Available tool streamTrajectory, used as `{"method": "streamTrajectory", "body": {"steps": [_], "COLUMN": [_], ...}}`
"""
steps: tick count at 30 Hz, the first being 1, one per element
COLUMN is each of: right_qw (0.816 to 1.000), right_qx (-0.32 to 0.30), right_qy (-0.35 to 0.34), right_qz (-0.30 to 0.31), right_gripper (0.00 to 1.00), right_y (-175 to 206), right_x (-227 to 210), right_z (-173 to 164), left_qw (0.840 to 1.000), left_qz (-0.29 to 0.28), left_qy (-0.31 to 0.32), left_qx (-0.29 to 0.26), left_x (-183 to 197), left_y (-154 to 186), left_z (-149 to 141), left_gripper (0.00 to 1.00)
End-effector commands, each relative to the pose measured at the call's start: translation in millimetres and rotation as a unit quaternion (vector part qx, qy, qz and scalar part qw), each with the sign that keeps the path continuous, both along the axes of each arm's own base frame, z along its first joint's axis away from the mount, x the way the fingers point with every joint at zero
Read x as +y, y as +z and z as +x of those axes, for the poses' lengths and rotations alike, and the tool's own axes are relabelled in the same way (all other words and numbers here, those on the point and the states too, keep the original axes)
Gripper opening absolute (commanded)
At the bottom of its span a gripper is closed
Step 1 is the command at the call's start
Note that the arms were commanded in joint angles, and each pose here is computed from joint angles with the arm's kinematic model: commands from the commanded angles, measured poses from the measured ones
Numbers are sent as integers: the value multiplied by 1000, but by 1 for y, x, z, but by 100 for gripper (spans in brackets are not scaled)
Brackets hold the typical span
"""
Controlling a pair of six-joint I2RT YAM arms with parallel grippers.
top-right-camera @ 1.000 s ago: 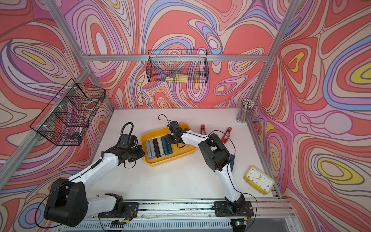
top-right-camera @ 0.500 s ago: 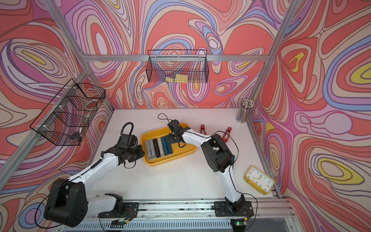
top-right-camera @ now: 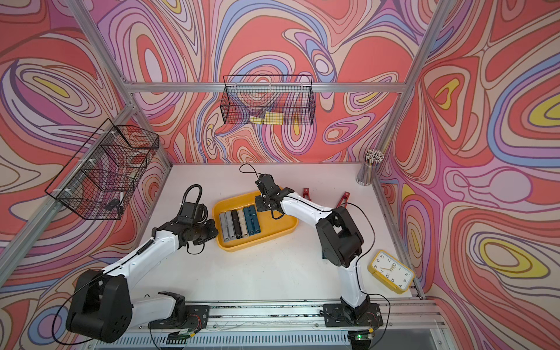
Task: Put the pruning pliers into the storage box
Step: Pick up the pruning pliers from the center of the board.
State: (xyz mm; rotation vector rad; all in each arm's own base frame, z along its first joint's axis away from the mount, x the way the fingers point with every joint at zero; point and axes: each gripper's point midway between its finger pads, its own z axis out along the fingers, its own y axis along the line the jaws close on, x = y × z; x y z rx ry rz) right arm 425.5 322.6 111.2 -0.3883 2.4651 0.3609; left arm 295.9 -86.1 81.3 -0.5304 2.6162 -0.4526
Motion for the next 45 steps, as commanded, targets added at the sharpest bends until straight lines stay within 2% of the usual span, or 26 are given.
{"method": "streamTrajectory", "body": {"steps": [1, 5, 10, 23, 32, 45], "right_qw": [1000, 999, 995, 973, 961, 952], "right_qx": [-5, -12, -10, 14, 58, 113], "right_qy": [-11, -37, -82, -219, -264, -284], "right_qz": [-13, -37, -51, -68, -57, -17], "right_gripper": [25, 39, 46, 50, 58, 61], "right_y": [17, 29, 39, 28, -2, -41], "right_x": [-17, -44, -84, -199, -226, -255], "right_z": [-12, -22, -34, -78, -105, -101], "left_qw": [999, 999, 999, 999, 998, 999], "left_qz": [-6, -3, -2, -1, -2, -4], "left_qy": [-22, -20, -21, -16, -13, -15], "left_qx": [-32, -36, -38, -51, -58, -53], "left_x": [-7, -5, -5, -4, -4, -4], "left_y": [26, 28, 30, 37, 30, 18], "left_z": [6, 4, 5, 11, 11, 9], "left_gripper": [0, 0, 0, 0, 0, 0]}}
